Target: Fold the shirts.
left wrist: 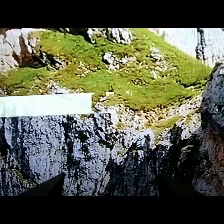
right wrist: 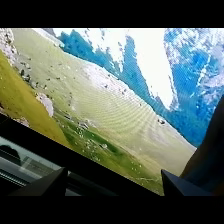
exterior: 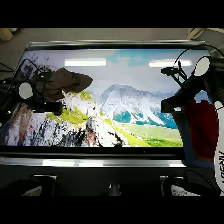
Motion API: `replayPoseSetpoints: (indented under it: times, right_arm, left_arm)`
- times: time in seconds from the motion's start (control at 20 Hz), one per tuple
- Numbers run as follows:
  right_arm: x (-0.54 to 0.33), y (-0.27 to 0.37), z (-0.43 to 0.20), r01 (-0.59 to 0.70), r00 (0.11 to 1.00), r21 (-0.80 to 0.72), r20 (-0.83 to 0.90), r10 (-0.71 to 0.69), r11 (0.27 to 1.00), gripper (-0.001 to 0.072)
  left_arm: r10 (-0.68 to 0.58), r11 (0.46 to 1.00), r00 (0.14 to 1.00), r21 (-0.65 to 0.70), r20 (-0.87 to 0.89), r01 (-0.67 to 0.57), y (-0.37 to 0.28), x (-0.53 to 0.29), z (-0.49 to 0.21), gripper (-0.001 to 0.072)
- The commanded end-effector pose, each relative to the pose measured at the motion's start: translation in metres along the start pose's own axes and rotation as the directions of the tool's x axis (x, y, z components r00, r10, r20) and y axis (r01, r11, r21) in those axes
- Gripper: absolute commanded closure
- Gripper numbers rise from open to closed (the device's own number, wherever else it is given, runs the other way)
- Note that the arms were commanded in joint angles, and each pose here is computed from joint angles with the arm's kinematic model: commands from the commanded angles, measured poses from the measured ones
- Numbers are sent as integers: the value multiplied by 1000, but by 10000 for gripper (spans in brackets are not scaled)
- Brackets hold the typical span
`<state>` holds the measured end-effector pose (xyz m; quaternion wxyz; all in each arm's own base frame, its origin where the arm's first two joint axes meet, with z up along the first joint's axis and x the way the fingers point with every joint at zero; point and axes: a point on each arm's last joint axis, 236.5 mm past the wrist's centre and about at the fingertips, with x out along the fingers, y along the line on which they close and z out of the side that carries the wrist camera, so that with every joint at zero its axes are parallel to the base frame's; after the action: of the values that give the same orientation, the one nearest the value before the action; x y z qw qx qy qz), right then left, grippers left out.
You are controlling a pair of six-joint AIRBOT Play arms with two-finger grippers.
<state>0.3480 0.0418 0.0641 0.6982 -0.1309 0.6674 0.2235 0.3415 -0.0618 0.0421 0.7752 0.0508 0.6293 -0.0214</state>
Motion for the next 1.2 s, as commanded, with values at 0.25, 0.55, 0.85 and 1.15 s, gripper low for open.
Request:
replayPoseSetpoints:
  times: [0.25, 0.55, 0.85, 1.15]
  right_arm:
    - [0, 0, 0, -1, 1000, 0, -1, 1, 1000, 103]
    - [0, 0, 0, -1, 1000, 0, -1, 1, 1000, 103]
    - [-1, -13, 26, 55, 993, 4, 107, -55, 998, 103]
    - [-11, -36, 63, 163, 952, -16, 265, -153, 986, 102]
  left_arm:
    - [0, 1000, 1000, 0, 0, 0, 0, 0, 0, -13]
    - [0, 1000, 1000, 1, 0, 0, 0, 0, 0, -13]
    - [-37, 999, 994, -2, 102, 37, -10, 6, 28, -12]
    - [-96, 993, 984, -61, 148, 106, -28, 34, 54, -13]
